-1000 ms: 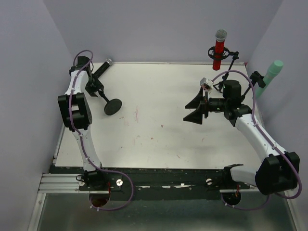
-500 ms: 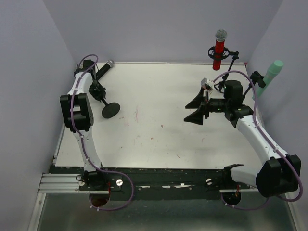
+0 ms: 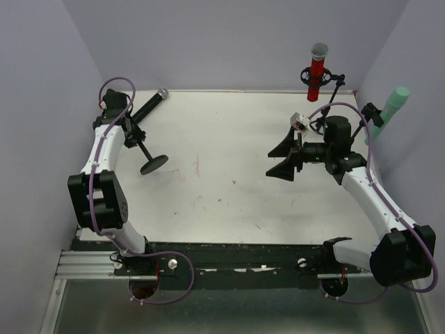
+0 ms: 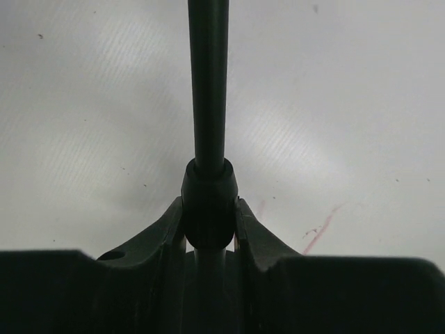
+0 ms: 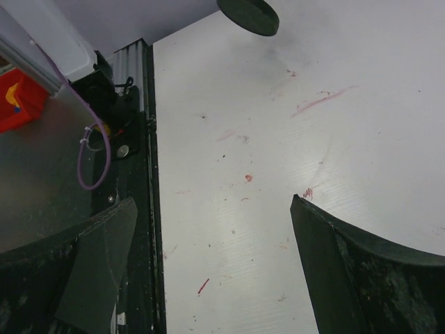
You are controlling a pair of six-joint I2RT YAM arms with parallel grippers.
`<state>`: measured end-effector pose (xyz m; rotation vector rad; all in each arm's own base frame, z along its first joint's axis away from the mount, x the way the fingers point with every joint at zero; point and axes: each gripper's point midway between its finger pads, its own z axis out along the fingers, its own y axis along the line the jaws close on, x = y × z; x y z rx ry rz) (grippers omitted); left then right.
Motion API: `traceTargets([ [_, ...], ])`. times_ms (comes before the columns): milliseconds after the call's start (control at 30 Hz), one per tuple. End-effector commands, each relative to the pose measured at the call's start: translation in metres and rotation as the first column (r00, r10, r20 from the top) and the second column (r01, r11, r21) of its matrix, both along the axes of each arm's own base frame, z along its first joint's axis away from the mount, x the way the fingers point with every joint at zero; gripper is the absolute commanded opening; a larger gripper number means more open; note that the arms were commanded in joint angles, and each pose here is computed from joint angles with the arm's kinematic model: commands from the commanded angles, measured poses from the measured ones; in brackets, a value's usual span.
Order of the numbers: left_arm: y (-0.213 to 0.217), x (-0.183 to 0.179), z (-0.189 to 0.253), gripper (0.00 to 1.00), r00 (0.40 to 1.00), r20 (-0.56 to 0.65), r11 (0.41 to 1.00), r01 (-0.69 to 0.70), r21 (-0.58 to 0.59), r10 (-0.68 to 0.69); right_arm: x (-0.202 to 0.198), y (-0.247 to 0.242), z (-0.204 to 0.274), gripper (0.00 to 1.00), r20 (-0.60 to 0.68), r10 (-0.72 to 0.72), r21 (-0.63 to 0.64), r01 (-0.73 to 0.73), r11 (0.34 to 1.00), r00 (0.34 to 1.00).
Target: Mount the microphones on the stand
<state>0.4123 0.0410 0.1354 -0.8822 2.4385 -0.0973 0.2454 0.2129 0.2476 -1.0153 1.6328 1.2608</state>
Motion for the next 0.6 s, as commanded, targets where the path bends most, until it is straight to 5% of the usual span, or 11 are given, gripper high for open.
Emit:
traceTargets([
  [0, -0.048, 0.000, 0.048, 0.00, 0.921, 0.311, 0.966, 0.256, -0.029, -0.235, -0.007, 0.002, 0.009, 1.00, 0.033, 0.030, 0.011, -0.030, 0.999, 0.999],
  [100, -0.098, -0.015, 0.083, 0.00, 0.721, 0.546, 0.863, 0.506, 0.005, -0.426, -0.008, 0.002, 0.009, 1.00, 0.038, 0.033, 0.012, -0.033, 0.999, 0.999],
  [233, -0.156, -0.038, 0.113, 0.00, 0.430, 0.668, 0.701, 0.685, 0.197, -0.607, -0.007, 0.002, 0.007, 1.00, 0.033, 0.033, 0.012, -0.033, 0.999, 0.999],
  [433, -0.241, -0.071, 0.127, 0.00, 0.021, 0.731, 0.487, 0.759, 0.432, -0.682, -0.006, 0.002, 0.006, 1.00, 0.032, 0.029, 0.008, -0.030, 1.000, 0.999],
  [567, -0.284, -0.078, 0.136, 0.00, -0.160, 0.717, 0.443, 0.689, 0.573, -0.679, -0.005, 0.002, 0.005, 1.00, 0.037, 0.028, 0.006, -0.028, 1.000, 0.999],
])
